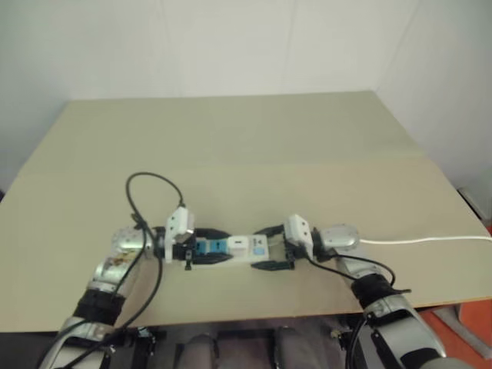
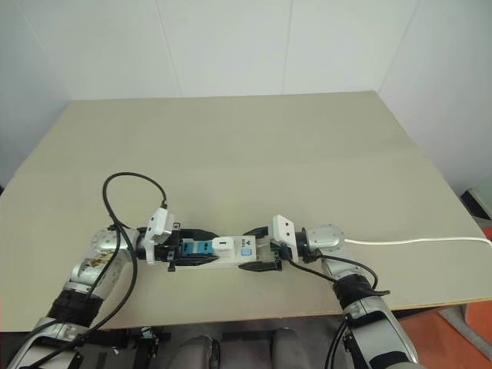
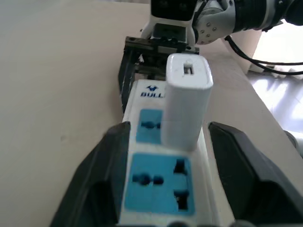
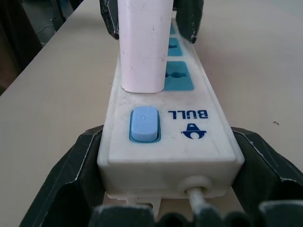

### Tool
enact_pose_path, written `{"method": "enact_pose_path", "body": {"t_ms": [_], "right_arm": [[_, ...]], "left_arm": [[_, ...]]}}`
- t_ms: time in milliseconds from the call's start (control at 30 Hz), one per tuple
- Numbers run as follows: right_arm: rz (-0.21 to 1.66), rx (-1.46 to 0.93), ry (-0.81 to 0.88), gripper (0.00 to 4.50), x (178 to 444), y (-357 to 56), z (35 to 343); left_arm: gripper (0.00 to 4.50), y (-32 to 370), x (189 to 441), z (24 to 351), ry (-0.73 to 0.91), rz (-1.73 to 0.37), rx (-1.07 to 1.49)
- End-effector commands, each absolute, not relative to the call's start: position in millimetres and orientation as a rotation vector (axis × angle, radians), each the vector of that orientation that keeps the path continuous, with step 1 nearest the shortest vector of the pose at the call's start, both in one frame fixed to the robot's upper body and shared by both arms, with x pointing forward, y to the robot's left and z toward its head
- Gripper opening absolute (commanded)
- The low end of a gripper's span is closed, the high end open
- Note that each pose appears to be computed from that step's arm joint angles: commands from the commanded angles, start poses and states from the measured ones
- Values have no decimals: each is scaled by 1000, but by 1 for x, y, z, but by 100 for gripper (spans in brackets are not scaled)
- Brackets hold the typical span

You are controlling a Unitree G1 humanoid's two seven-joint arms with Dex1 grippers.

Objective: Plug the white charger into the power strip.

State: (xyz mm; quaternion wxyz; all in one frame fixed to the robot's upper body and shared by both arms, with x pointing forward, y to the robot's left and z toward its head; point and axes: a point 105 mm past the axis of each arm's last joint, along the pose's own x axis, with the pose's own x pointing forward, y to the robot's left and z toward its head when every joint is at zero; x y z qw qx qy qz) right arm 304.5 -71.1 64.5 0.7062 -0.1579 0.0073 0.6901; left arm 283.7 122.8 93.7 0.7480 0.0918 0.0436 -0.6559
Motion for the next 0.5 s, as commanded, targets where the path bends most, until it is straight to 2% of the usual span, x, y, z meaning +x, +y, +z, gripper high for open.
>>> {"method": "enact_pose_path", "body": {"t_ms": [33,67,267,433,500], "right_arm": [[1522,-360,143,341,300,-83,41],[1522,-360,143,341,301,-82,41],[1523,-362,141,341,301,-82,41],[1527,-335,144,341,302,-81,44],[1522,-334,146,415,302,-82,45]], "left_arm": [[417,125,278,72,185,-1425,161],[449,125,278,73,180,-1427,155],[449,126,278,81,163,-1439,128],[449,134,286,108,105,-1452,173],[450,138,286,121,81,-1471,193]]}}
